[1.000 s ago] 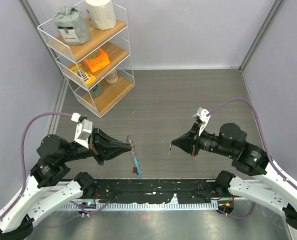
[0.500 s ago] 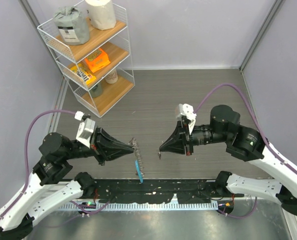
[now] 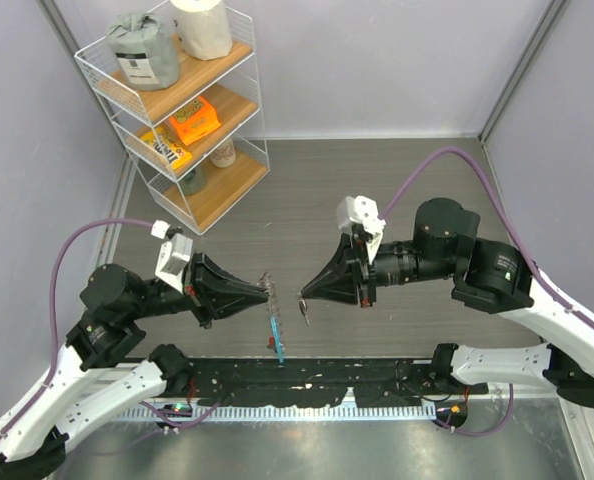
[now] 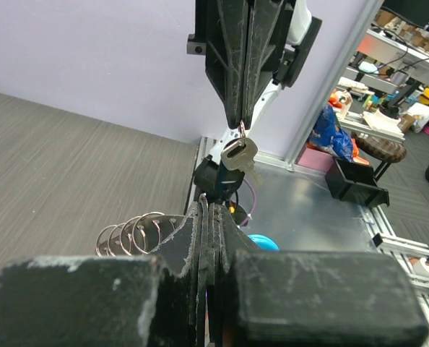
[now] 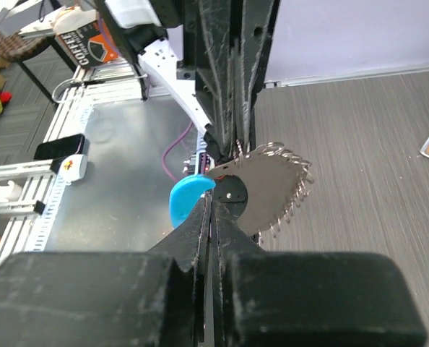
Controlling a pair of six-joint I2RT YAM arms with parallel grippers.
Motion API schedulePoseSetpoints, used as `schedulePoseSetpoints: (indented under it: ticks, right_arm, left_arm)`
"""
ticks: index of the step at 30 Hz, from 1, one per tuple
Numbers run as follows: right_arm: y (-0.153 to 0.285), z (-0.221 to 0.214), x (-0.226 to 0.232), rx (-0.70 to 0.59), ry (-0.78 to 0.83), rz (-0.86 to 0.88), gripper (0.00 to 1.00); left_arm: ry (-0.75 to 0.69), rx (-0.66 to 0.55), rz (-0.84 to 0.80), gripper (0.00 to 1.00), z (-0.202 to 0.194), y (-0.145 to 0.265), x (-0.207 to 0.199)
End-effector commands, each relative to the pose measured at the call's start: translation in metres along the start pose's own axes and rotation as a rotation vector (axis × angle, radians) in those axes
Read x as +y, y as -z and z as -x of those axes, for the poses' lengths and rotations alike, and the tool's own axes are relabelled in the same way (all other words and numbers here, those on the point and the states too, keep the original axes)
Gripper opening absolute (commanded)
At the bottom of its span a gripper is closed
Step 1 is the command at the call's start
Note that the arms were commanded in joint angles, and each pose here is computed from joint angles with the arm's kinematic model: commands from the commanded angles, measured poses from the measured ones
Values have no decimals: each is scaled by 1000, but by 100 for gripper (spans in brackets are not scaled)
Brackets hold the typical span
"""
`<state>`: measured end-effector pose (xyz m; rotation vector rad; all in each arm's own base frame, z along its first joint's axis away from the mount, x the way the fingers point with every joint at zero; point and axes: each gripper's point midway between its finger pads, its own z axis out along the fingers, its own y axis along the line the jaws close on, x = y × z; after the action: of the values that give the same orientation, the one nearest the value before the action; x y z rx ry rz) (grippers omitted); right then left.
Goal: Put the keys on the keyring
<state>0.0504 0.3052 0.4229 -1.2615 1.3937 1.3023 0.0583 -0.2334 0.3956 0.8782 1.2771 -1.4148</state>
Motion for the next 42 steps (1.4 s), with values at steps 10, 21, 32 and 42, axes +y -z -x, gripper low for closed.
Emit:
schedulePoseSetpoints:
  ticks: [10, 21, 32, 42]
  right_arm:
    - [-20, 7, -39, 67, -122, -224, 6]
    - [-35, 15, -39, 80, -139, -226, 6]
    - [-53, 20, -37, 92, -137, -206, 6]
    - [-59, 22, -36, 94, -135, -202, 6]
  left_arm:
    - [-70, -94, 123, 0, 28, 12, 9]
    - [-88, -110, 179, 0, 26, 19, 17]
    - [-94, -113, 199, 0, 26, 22, 19]
    - [-97, -108, 196, 0, 24, 22, 19]
